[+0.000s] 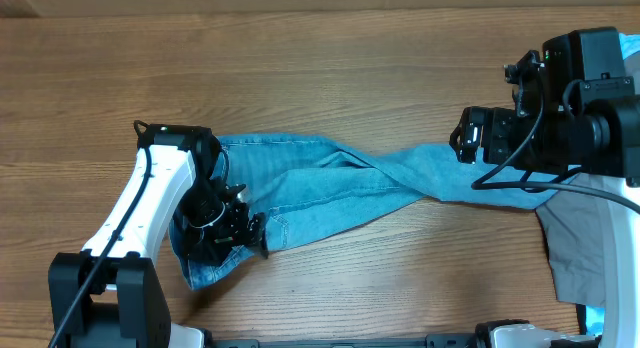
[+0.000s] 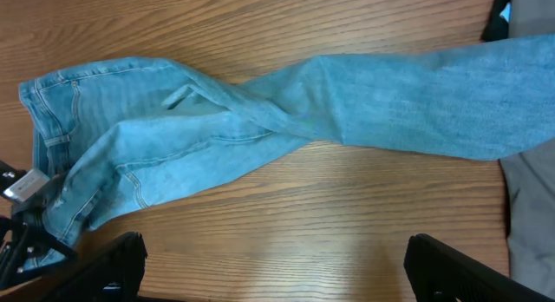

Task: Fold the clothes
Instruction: 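Pull the jeans waist toward the left edge with the left gripper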

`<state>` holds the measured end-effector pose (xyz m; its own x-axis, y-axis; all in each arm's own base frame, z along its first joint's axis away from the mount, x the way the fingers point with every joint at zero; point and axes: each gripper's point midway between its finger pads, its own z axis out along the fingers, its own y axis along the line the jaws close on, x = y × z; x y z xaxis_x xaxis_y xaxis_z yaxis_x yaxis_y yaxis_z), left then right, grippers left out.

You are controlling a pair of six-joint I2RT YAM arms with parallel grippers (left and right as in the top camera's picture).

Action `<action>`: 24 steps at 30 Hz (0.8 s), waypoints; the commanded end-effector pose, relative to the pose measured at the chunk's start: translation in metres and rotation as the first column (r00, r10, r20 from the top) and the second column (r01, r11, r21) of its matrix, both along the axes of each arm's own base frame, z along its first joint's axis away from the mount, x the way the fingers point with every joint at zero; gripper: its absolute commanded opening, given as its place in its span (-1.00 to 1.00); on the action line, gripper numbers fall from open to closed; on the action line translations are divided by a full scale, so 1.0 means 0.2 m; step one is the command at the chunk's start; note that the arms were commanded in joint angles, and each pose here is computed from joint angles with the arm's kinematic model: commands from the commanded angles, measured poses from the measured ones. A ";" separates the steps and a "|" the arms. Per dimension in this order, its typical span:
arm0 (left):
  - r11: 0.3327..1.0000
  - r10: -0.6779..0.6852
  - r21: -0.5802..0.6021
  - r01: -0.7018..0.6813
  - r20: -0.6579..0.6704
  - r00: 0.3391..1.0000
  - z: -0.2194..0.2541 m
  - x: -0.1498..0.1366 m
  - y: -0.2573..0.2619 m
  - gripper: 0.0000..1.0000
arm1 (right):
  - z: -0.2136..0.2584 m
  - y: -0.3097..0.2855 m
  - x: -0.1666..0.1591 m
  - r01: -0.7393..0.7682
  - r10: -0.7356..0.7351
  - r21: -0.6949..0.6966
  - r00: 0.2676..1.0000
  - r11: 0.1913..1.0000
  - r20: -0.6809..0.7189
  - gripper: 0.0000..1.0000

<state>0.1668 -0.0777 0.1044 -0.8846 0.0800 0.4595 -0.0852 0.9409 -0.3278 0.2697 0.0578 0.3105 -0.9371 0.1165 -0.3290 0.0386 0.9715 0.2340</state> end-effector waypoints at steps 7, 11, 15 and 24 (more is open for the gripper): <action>0.988 0.103 0.050 -0.147 0.491 0.865 0.54 0.61 0.08 1.00 | 0.01 -0.02 0.00 0.008 -0.008 -0.015 1.000 1.000 0.013 1.00; 0.915 0.203 0.137 -0.380 0.657 0.726 0.65 0.84 0.33 0.98 | 0.01 -0.02 0.00 0.011 -0.011 -0.024 1.000 1.000 0.012 1.00; 0.851 0.305 0.144 -0.505 0.648 0.698 0.55 0.91 0.55 0.98 | -0.04 -0.07 -0.01 0.028 -0.029 -0.073 1.000 0.997 -0.012 1.00; 0.846 0.476 0.047 -0.532 0.385 0.791 0.06 1.05 0.57 0.09 | -0.15 -0.08 -0.04 0.025 -0.034 -0.095 0.996 0.995 -0.087 1.00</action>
